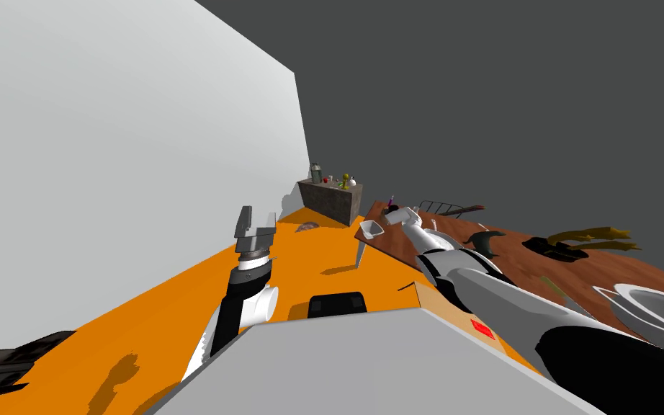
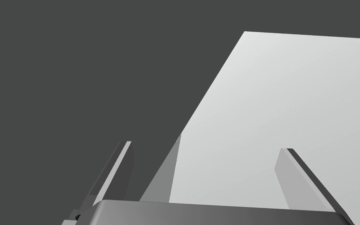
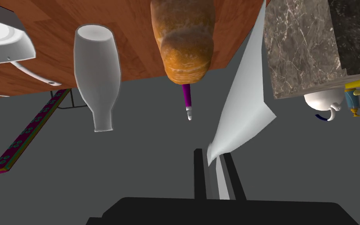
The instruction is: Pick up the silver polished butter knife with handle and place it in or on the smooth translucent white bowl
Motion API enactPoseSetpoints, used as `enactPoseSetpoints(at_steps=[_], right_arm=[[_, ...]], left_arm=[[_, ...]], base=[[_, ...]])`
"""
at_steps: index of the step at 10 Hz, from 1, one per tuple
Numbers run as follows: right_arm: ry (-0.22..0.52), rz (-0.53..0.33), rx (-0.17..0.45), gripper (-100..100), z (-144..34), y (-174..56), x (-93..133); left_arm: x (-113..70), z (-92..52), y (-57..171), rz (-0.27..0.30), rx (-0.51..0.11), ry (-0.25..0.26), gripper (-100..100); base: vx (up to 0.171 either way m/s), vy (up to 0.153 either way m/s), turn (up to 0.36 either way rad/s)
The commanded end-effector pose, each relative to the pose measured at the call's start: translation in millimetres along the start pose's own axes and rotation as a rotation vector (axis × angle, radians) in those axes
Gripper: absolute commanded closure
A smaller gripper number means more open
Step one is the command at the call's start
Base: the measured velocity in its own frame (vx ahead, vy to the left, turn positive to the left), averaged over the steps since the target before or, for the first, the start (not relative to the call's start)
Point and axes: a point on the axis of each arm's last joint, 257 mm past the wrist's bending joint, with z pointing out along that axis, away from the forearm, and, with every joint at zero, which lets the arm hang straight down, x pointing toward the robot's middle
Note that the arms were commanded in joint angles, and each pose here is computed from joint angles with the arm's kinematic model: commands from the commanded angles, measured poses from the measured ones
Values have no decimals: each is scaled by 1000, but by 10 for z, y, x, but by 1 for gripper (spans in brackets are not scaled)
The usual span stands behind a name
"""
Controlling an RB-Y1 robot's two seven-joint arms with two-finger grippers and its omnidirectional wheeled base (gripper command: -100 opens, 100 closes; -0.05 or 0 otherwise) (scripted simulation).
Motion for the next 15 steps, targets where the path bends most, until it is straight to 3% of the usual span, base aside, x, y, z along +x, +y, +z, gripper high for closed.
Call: enactPoseSetpoints(at_steps=[1,10,11,12,15], right_arm=[[36,-10,17,100,4,-13,142],[257,-72,108,100,-81,-120,998],[239,-64,99,100,-83,-100,923],[245,-66,102,-100,-88,-106,948],[245,-66,101,-100,-88,-103,947]], left_arm=[[0,0,0,0,0,0,0],[0,0,0,0,0,0,0],[0,0,0,0,0,0,0],[0,0,0,0,0,0,0],[0,0,0,0,0,0,0]], base=[[32,81,13],[46,93,5],[18,39,-2],[3,8,1],[0,0,0]])
